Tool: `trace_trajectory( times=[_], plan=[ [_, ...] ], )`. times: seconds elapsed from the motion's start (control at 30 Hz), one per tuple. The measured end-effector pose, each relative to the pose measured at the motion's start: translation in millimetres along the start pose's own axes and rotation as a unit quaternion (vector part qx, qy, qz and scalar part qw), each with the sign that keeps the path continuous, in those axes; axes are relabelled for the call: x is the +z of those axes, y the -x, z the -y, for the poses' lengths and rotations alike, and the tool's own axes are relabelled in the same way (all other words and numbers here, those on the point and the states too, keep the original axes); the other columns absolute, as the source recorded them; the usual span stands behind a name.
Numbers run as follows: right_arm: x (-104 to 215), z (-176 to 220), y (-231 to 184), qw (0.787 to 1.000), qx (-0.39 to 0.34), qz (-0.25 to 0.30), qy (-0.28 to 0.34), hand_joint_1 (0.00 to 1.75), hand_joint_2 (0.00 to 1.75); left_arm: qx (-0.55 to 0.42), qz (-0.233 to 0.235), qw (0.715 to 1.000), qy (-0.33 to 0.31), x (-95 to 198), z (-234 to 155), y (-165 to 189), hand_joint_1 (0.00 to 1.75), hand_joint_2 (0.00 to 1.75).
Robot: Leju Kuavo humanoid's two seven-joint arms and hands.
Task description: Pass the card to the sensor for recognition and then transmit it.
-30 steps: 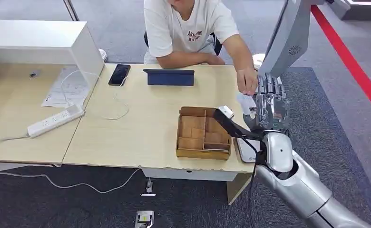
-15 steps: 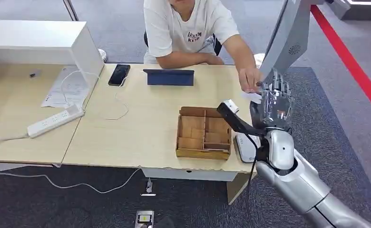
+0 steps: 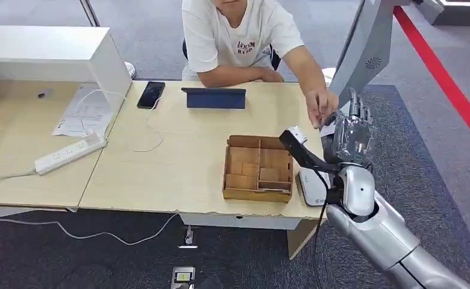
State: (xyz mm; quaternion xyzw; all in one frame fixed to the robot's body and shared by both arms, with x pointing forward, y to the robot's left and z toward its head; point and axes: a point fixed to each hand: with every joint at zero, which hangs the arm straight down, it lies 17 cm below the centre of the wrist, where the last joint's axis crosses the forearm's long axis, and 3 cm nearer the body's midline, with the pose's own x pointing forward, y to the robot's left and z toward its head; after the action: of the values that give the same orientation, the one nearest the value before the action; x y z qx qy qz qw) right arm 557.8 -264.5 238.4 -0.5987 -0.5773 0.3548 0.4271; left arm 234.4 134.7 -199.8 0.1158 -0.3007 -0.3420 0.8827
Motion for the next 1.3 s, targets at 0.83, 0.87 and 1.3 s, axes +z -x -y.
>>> trace_trajectory(
  times=[0.83,0.87,1.3],
  plan=[
    [48,-80,46,0.990,-0.026,-0.060,-0.125,1.75,1.75,0.047,-0.025,0.999,0.004,1,6,14,0.00,1.75],
    [51,-85,48,0.989,-0.027,-0.064,-0.132,1.75,1.75,0.052,-0.027,0.998,0.001,1,5,14,0.00,1.75],
    [72,-122,47,0.979,-0.019,-0.072,-0.189,1.75,1.75,0.081,-0.031,0.996,-0.010,3,5,23,0.00,1.75]
  ],
)
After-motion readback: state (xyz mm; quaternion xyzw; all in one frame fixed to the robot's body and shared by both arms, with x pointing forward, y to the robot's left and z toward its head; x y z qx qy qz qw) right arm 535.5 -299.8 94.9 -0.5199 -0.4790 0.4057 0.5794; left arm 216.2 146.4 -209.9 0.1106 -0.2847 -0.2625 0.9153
